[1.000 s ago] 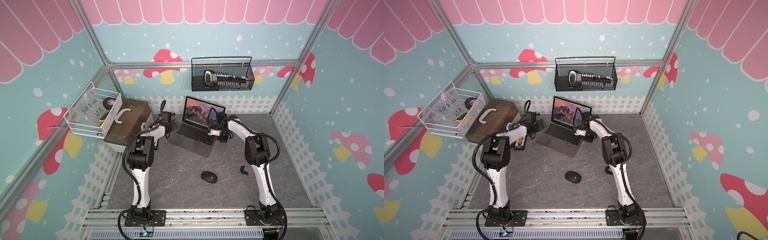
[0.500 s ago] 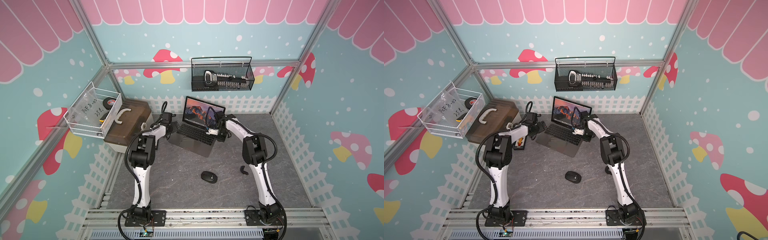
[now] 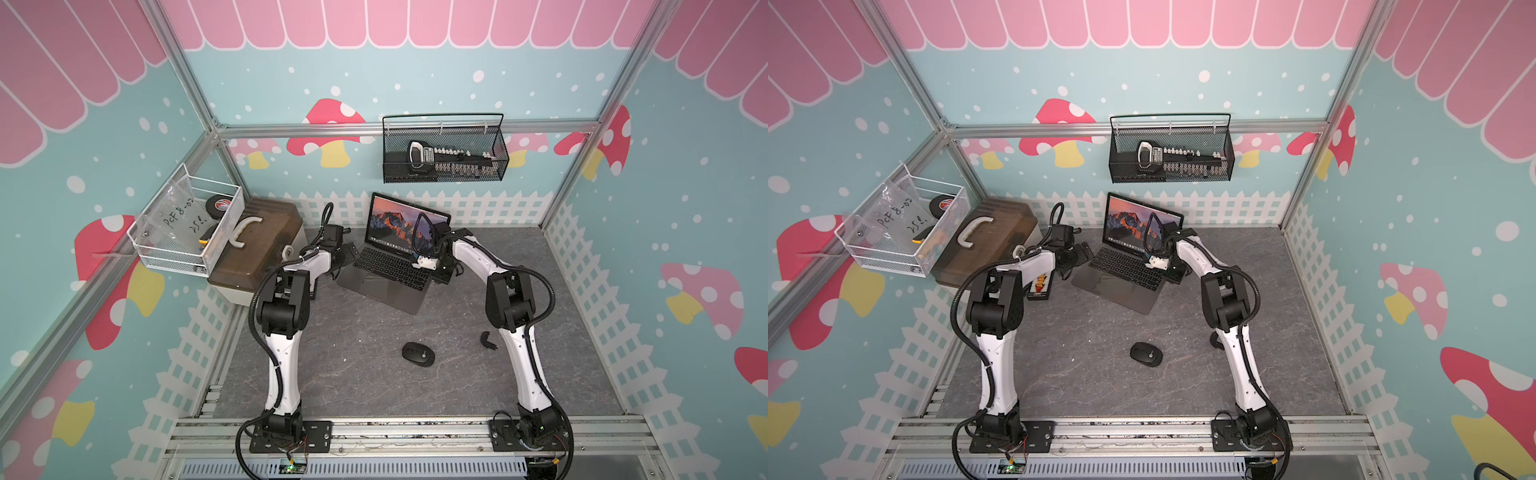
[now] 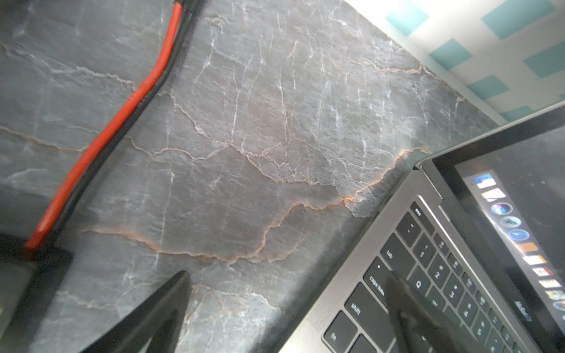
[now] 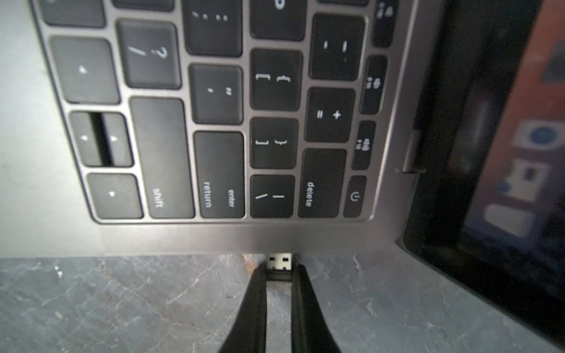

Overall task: Insert the wireless mouse receiver into the laptop
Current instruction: Insert the USB plug into the USB port.

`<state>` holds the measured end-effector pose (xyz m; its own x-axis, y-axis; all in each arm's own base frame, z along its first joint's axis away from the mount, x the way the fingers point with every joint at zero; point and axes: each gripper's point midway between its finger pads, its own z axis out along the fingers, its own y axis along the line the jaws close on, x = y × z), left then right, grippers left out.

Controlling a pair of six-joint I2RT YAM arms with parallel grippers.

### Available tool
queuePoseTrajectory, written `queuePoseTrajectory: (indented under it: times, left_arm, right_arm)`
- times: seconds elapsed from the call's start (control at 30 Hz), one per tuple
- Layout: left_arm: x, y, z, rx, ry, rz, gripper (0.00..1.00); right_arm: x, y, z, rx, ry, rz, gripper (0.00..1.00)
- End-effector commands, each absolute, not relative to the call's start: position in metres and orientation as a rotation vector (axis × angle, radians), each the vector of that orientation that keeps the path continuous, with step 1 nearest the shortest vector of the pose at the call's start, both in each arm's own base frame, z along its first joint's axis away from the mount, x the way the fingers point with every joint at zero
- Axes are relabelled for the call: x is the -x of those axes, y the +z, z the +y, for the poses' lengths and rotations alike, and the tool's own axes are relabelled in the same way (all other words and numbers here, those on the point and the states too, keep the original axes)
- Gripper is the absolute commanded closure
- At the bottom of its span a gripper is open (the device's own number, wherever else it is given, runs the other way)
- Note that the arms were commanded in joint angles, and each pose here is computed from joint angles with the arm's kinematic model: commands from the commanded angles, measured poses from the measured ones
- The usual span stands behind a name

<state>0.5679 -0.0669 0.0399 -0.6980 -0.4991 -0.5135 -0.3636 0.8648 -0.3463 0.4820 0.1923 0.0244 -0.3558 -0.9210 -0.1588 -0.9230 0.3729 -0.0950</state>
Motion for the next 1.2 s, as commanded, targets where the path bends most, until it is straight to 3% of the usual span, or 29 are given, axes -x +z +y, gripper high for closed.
queuePoseTrajectory:
  times: [0.0, 1.17]
  left_arm:
    - [-0.559, 0.016, -0.066, 0.639, -0.296, 2.486, 0.01]
    - [-0.542, -0.007, -0.091, 0.548, -0.337, 2.587, 0.01]
  right_arm:
    - [-0.477, 0.023, 0.207, 1.631, 0.129, 2.433, 0.9]
    - [-0.483, 0.037, 0.228, 1.542, 0.324, 2.343, 0.92]
